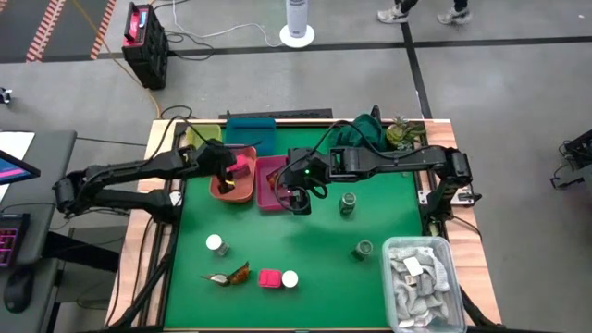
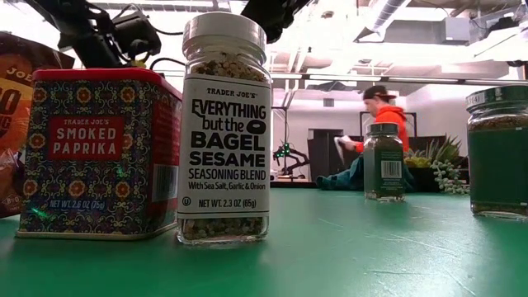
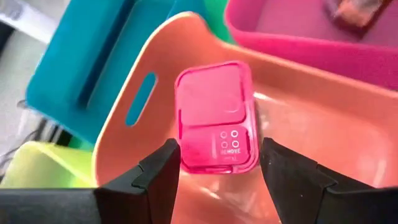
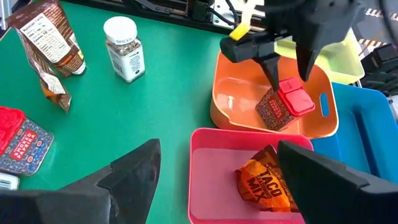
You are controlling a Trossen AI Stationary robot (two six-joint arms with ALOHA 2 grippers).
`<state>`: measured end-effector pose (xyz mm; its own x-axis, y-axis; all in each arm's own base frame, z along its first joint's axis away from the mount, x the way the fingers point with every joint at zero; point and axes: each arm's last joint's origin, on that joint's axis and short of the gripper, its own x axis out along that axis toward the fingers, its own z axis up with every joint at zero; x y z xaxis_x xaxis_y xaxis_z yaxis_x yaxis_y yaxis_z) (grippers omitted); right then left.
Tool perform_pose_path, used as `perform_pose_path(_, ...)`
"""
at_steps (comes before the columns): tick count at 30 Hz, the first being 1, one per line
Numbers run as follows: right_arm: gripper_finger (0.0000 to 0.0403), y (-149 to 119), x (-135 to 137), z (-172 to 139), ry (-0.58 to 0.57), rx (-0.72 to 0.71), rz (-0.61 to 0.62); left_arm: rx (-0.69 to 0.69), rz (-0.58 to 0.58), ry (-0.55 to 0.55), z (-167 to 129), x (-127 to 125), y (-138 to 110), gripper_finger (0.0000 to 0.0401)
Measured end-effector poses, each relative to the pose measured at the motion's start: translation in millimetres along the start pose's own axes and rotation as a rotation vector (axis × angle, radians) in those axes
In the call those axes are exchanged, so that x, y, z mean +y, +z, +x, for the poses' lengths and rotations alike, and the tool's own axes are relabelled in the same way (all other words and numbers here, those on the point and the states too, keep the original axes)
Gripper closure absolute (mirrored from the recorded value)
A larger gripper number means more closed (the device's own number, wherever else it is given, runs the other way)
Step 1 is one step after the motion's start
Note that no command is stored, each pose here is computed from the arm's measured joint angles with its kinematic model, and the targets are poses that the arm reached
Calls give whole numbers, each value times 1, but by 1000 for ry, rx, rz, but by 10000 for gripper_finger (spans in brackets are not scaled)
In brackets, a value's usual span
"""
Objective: Sort spices by type
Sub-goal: Put the top red seasoning can into the orange bin
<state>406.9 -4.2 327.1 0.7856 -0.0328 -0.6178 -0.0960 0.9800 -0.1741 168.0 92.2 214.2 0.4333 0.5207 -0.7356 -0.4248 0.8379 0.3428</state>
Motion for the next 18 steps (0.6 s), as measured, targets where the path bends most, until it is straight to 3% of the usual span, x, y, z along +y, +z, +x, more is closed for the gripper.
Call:
perform_pose_path(11,58,0,1,0,1,-1,-5,25,13,128,1,-1,-3,193)
perform_pose_path(18,58,0,1,0,2,0,-2,25,-1,141,1,0,-3,193)
